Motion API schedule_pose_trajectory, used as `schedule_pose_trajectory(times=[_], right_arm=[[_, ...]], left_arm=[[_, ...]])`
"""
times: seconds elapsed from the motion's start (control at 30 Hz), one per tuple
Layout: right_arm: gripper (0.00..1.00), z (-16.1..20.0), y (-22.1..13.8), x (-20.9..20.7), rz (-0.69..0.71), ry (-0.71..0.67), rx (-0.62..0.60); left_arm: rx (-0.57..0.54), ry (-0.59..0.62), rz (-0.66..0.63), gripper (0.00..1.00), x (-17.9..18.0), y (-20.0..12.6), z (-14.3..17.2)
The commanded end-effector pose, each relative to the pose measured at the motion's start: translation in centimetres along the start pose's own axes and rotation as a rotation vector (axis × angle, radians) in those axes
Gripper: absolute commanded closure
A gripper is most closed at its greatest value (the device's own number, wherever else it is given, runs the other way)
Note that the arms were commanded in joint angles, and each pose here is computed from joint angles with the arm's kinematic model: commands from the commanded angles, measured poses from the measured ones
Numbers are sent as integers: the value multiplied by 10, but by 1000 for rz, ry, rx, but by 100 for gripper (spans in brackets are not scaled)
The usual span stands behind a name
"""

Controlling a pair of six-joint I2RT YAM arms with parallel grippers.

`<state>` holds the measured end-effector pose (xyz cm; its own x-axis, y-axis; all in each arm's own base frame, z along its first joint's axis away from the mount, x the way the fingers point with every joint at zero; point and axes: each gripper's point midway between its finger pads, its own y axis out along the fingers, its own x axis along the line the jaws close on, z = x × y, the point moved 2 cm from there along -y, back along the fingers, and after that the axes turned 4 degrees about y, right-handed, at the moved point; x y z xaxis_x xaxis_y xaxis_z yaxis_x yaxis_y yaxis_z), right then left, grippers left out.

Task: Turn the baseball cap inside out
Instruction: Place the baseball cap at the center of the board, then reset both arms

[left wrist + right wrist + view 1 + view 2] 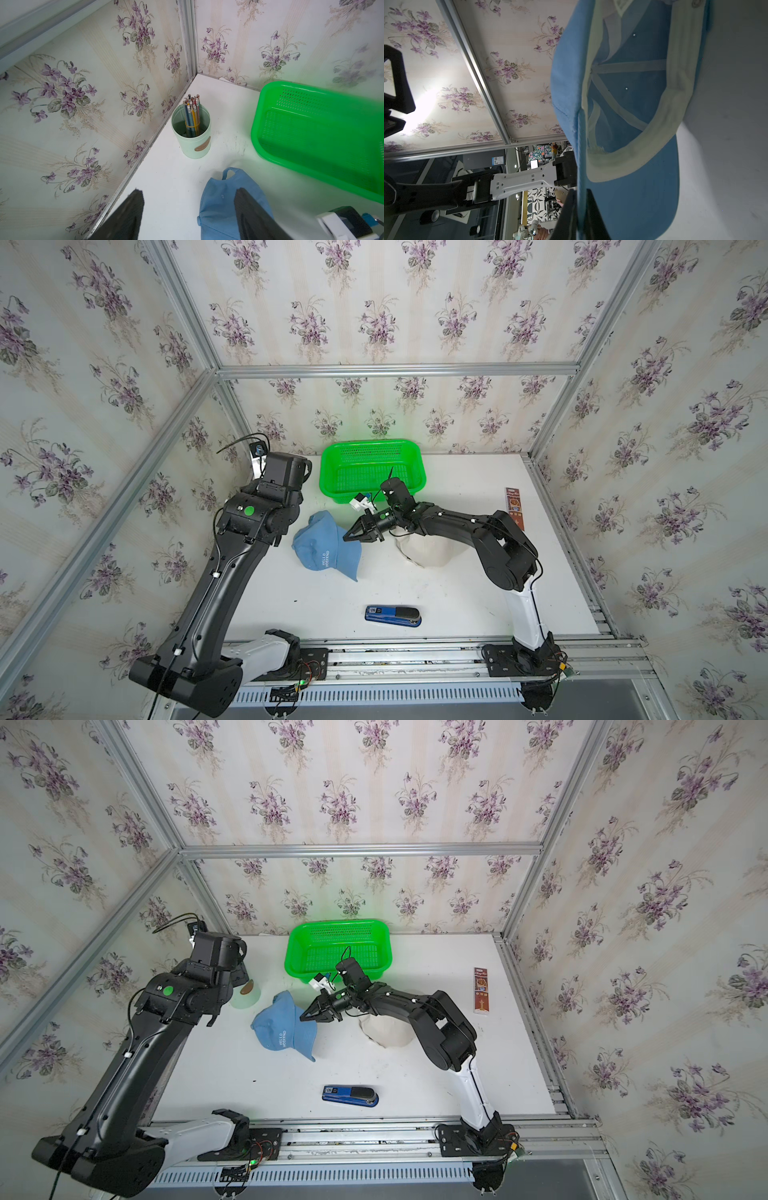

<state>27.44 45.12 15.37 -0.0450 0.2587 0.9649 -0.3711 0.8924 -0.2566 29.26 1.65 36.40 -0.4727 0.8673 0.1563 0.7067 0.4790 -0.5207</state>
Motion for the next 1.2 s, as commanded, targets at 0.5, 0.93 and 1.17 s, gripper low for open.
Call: schedule_pose_trajectory(times=[0.5,0.93,1.17], right_arm=[[52,-48,-87,-41,452,4,-261],[49,-48,-125,8,652,-184,-404],[0,-24,-188,45,857,-361,-614]], left_arm=[[-11,-26,43,27,-9,2,-5],[27,96,89,27,-36,8,2],[-22,315,130,1,-60,0,3]])
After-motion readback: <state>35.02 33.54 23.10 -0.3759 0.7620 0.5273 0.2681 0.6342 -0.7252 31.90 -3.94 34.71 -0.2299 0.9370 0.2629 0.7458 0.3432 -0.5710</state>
